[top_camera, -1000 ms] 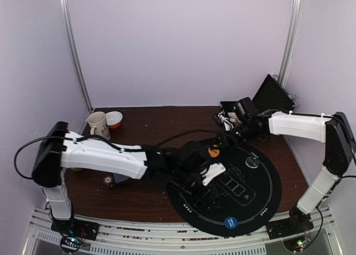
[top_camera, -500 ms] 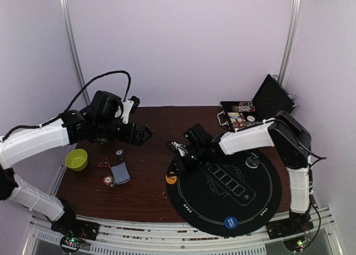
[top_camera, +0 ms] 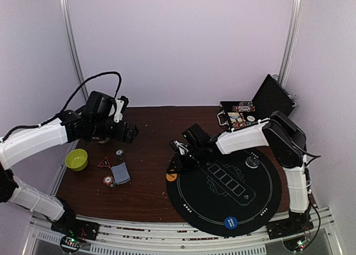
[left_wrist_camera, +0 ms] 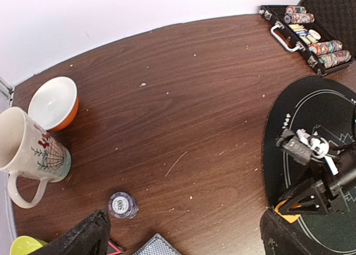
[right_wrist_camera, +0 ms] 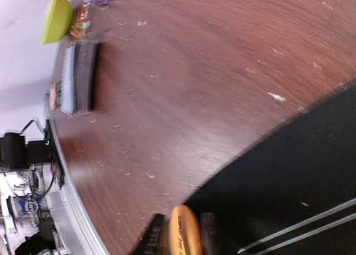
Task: Distribute texas hold em gaming equipment
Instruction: Place the big blind button in the big blind area.
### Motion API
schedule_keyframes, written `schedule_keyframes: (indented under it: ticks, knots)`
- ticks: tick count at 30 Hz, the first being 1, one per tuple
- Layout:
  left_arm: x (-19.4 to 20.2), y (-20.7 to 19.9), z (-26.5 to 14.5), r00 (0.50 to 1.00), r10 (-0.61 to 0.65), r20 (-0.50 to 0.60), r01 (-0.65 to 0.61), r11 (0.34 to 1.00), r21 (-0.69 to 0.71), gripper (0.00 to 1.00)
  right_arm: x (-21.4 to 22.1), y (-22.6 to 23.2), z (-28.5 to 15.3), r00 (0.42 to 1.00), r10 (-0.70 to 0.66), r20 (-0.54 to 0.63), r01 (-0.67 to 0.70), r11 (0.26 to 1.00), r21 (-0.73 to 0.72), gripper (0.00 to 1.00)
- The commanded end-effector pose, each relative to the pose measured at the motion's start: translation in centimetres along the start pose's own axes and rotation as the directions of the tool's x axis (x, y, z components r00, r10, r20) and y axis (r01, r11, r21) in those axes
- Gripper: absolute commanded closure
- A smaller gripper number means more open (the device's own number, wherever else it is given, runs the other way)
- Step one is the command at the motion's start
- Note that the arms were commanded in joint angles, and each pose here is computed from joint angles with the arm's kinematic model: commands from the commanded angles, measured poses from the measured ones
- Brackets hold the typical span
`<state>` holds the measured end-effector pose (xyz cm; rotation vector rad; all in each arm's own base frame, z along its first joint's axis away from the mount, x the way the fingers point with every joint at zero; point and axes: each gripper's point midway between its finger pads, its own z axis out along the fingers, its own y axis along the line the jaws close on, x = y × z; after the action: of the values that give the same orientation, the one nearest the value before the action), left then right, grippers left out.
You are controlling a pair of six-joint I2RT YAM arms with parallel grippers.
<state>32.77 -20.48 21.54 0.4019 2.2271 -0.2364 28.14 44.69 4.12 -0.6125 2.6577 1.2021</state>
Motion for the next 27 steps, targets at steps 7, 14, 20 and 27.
schedule_keyframes:
  ticks: [7,14,20,27]
  knots:
    - [-0.1,1.5,-0.6,1.000,-0.001,-0.005,0.001,1.000,-0.031,0.03,-3.2,-4.4,-5.1,0.995,-0.098,0.033,0.069,0.869,0.491,0.49]
    - [3.9,2.9,-0.6,0.984,-0.084,-0.154,0.067,0.991,-0.112,0.02,-6.1,-1.4,-12.7,0.951,-0.302,0.062,0.187,0.726,0.662,0.39]
    - [7.7,3.8,-0.4,0.927,-0.204,-0.314,0.155,0.972,-0.174,0.02,-5.5,-0.2,-17.2,0.907,-0.414,0.072,0.253,0.676,0.692,0.33]
    - [9.0,5.9,-0.9,0.885,-0.314,-0.344,0.225,0.935,-0.274,0.02,-3.4,-1.0,-19.3,0.895,-0.445,0.028,0.301,0.649,0.699,0.30]
